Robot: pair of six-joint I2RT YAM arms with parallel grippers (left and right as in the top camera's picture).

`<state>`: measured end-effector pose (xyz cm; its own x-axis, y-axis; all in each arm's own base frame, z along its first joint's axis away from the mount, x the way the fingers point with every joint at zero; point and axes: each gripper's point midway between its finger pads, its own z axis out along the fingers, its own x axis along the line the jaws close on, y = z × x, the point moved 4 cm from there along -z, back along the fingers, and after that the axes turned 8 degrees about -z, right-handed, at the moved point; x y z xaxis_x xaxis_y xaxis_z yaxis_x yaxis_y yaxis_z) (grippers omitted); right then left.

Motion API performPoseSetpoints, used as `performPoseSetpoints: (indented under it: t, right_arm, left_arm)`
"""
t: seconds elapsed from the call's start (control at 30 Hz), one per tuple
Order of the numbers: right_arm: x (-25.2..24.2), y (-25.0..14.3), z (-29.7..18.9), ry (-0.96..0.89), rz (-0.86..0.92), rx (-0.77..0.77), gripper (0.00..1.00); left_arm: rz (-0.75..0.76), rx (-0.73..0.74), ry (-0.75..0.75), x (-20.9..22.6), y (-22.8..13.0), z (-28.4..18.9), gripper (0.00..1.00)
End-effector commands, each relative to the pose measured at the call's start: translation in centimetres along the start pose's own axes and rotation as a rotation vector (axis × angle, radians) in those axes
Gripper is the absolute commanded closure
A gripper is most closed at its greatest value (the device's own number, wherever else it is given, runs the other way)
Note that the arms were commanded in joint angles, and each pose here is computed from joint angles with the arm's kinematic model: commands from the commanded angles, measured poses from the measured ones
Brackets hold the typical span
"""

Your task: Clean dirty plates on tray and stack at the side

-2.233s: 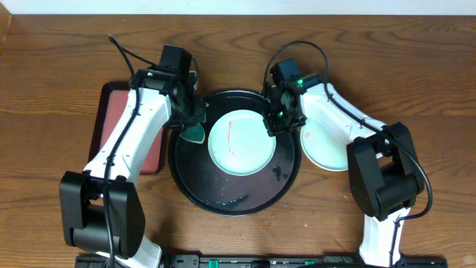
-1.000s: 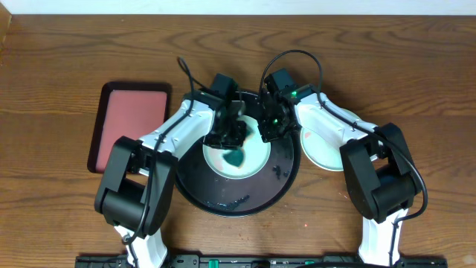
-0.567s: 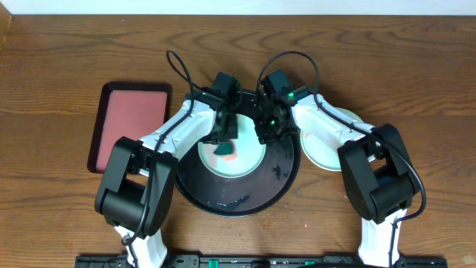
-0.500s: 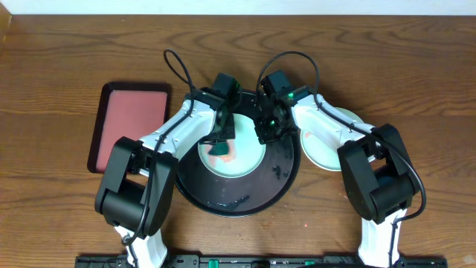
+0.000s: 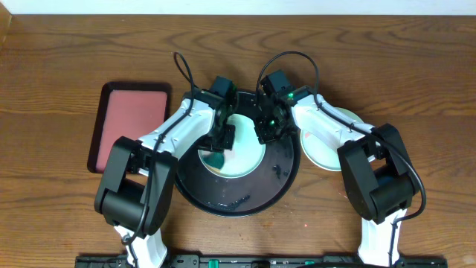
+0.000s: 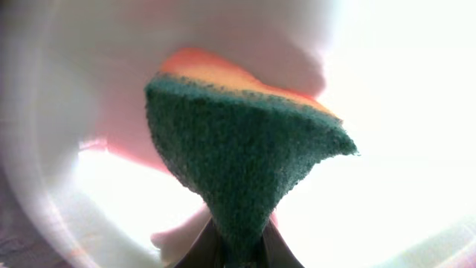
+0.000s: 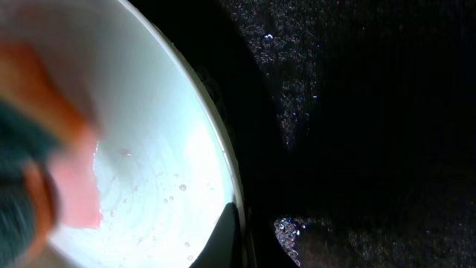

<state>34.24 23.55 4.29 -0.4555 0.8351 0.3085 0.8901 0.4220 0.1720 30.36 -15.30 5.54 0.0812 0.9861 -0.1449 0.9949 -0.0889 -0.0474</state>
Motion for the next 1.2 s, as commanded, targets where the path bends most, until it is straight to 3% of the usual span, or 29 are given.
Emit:
performPoseSetpoints:
  t: [0.0,0.17,0.37,0.43,0.9,1.17]
  right_arm:
    - [0.0,-1.1,0.8,-0.005,0.007,0.04,0.99]
    - [0.0,-1.1,0.8,-0.005,0.007,0.04,0.99]
    - [0.0,-1.1,0.8,-0.005,0.007,0.04,0.99]
    - [0.0,-1.1,0.8,-0.005,0.007,0.04,0.99]
    - [0.0,-1.1,0.8,-0.005,0.007,0.041,0.99]
    - [0.4,-0.3,-0.5,-0.01,0.009,0.008,0.99]
  left_arm:
    - [0.189,0.047,-0.216,-2.9,-0.8,0.4,0.93]
    - [0.152,-0.102,-0.115,-2.0,2.2,0.5,0.93]
    - [-0.227,-0.323,0.271,3.4,5.1,-0.6,0.93]
    - [-0.292,-0.345,0.312,4.0,5.1,-1.3,0.93]
    - [-0.377,-0.434,0.279,4.9,5.4,-12.0,0.92]
    - [-0.439,-0.455,0.278,7.1,5.0,-13.7,0.93]
